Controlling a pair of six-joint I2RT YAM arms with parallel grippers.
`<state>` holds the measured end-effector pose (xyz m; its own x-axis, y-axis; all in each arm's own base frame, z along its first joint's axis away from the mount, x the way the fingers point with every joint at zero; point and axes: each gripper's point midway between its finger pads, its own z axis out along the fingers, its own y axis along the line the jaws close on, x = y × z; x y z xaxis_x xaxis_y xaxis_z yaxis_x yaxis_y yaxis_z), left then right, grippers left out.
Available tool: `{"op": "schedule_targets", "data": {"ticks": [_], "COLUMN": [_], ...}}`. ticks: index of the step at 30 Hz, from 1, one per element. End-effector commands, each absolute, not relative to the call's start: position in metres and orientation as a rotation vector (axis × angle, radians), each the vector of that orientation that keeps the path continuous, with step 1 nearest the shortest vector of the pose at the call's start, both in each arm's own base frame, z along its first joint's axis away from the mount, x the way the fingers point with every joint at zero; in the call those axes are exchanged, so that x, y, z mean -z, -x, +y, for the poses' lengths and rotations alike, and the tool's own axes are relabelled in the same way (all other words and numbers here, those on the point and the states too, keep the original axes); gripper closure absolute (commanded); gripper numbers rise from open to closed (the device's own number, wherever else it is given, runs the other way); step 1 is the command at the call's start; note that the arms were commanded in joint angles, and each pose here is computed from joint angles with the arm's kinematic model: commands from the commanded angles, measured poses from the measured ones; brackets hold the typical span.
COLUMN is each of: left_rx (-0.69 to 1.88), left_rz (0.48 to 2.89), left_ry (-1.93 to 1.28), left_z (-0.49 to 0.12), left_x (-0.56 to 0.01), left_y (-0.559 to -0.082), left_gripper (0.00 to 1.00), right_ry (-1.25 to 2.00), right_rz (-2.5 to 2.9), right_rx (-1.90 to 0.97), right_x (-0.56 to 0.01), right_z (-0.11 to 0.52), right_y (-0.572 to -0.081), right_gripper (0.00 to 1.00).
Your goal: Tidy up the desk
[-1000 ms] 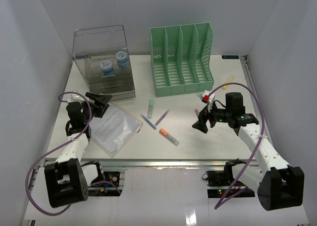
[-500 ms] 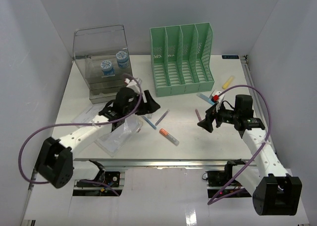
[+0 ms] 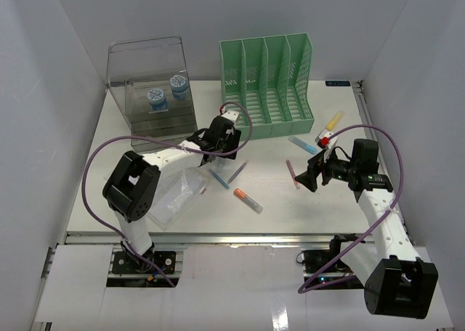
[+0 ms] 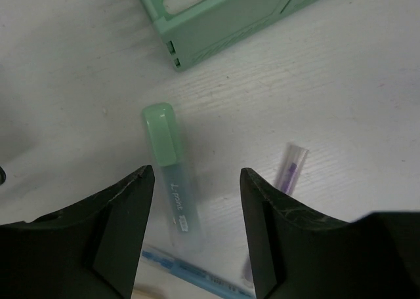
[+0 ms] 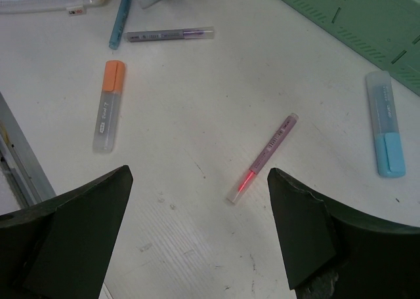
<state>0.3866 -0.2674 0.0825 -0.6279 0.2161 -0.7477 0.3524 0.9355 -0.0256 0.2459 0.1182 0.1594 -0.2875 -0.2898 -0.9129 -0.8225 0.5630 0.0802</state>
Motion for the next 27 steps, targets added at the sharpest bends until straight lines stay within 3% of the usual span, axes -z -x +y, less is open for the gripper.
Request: {"op": "schedule_targets", "data": {"ticks": [1,15,27], "left_rx": [0.110,0.048,0.036], "left_rz": [2.254,2.342,2.414], "left_ry": [-0.434,-0.374,-0.352], "left_z": [-0.262,-0.253,-0.250], "left_x": [-0.086,-0.051,-0.027], "left_y": [-0.401,-0.397,-0.388], "left_gripper": [0.36,0.44,0.59], "right_ry": [0.920,0.910,0.905], "right_rz": [1.818,1.829,1.821], "right_rx": [-0.721,-0.721,-0.722], "right_x": [-0.161,-0.159,-0.160], "right_z": [0.120,0.117,0.116], "right_y": [-0.242,-0.244,-0.243], "right_gripper": [0.10,0.10,0.10]}}
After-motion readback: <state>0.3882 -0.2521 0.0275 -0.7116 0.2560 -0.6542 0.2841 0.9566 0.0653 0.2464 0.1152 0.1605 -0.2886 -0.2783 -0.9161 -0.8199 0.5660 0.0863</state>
